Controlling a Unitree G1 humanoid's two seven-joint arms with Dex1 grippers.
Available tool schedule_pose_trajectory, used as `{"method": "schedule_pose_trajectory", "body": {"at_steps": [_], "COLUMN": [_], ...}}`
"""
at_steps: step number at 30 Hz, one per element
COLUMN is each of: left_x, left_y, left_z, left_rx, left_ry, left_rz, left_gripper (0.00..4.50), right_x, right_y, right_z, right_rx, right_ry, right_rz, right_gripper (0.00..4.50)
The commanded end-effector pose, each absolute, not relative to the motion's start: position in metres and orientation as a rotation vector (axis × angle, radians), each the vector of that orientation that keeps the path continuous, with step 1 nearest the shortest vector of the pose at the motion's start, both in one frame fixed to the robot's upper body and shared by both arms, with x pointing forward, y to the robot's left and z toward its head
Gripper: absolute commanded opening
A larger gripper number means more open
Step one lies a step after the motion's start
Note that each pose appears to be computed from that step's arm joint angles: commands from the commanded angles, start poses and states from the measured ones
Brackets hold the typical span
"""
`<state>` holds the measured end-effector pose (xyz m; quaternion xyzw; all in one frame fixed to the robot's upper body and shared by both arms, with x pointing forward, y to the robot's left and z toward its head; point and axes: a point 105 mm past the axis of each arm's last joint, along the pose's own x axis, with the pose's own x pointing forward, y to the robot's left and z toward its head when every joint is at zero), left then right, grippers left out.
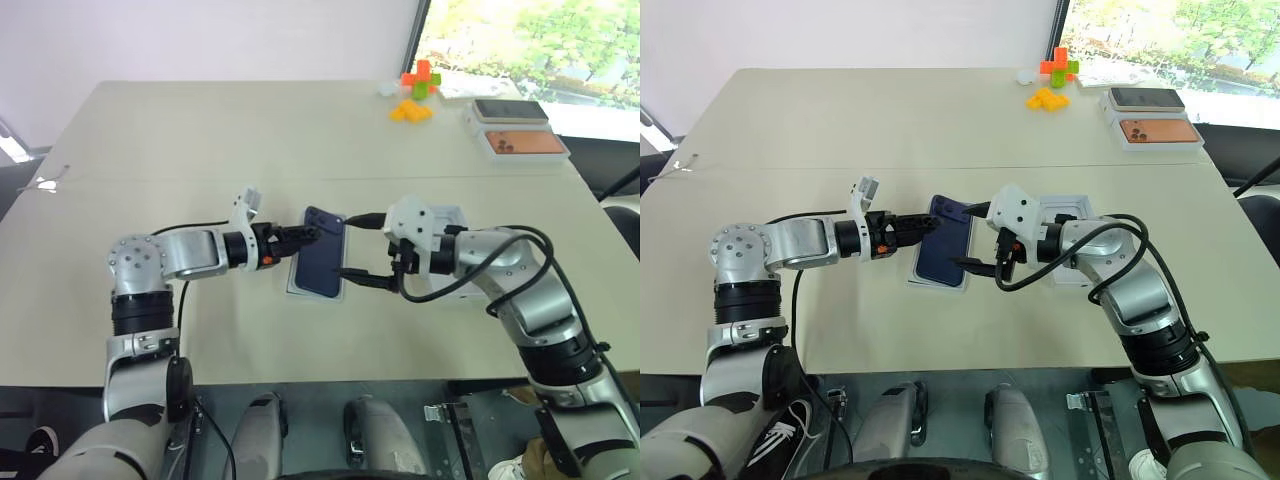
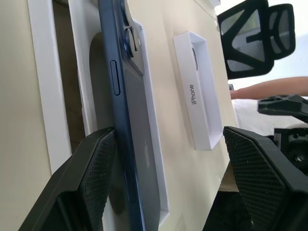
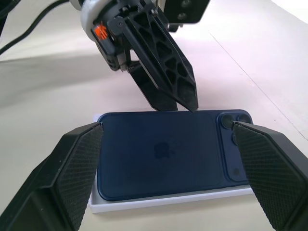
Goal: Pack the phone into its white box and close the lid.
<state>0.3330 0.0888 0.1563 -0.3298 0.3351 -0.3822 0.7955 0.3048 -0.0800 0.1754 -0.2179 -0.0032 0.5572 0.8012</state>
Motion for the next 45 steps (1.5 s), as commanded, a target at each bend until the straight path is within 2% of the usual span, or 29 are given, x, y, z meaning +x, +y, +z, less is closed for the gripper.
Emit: {"method": "schedule_pose_trajectory", "body": {"at_steps": [1,12,18,21,25,26,27,28,32,36,40,45], "left_x": [0.328,0.322,0.335,0.342,0.351,0.351,0.351,0.351,0.347,0.349,0.352,0.345], "left_y": [0.095,0.102,0.104,0.102,0.103,0.102,0.100,0.098,0.092,0.097,0.106,0.120], "left_z": [0.175,0.184,0.185,0.186,0.179,0.179,0.180,0.182,0.180,0.166,0.182,0.180], "left_rx": [-0.693,-0.661,-0.613,-0.705,-0.660,-0.639,-0.651,-0.666,-0.659,-0.603,-0.689,-0.605], "left_ry": [0.652,0.628,0.551,0.509,0.456,0.443,0.428,0.408,0.399,0.416,0.351,0.362], "left_rz": [-0.856,-0.862,-0.795,-0.787,-0.745,-0.753,-0.766,-0.787,-0.838,-0.787,-0.814,-0.822], "left_gripper": [3.68,3.68,3.68,2.86,0.81,0.24,0.00,0.00,0.00,0.00,0.00,0.00], "right_x": [0.305,0.307,0.316,0.318,0.317,0.317,0.317,0.317,0.315,0.310,0.308,0.315], "right_y": [-0.077,-0.075,-0.075,-0.075,-0.073,-0.073,-0.073,-0.072,-0.068,-0.060,-0.045,-0.032], "right_z": [0.190,0.192,0.198,0.199,0.196,0.194,0.193,0.192,0.190,0.182,0.166,0.152], "right_rx": [-0.489,-0.488,-0.385,-0.338,-0.328,-0.325,-0.323,-0.322,-0.320,-0.329,-0.347,-0.384], "right_ry": [-0.075,-0.084,-0.083,-0.085,-0.080,-0.078,-0.074,-0.072,-0.073,-0.063,-0.043,-0.023], "right_rz": [1.197,1.196,1.141,1.123,1.106,1.102,1.100,1.099,1.099,1.123,1.139,1.110], "right_gripper": [4.50,4.50,4.50,3.65,1.63,1.00,0.54,0.03,0.03,0.03,0.03,0.03]}}
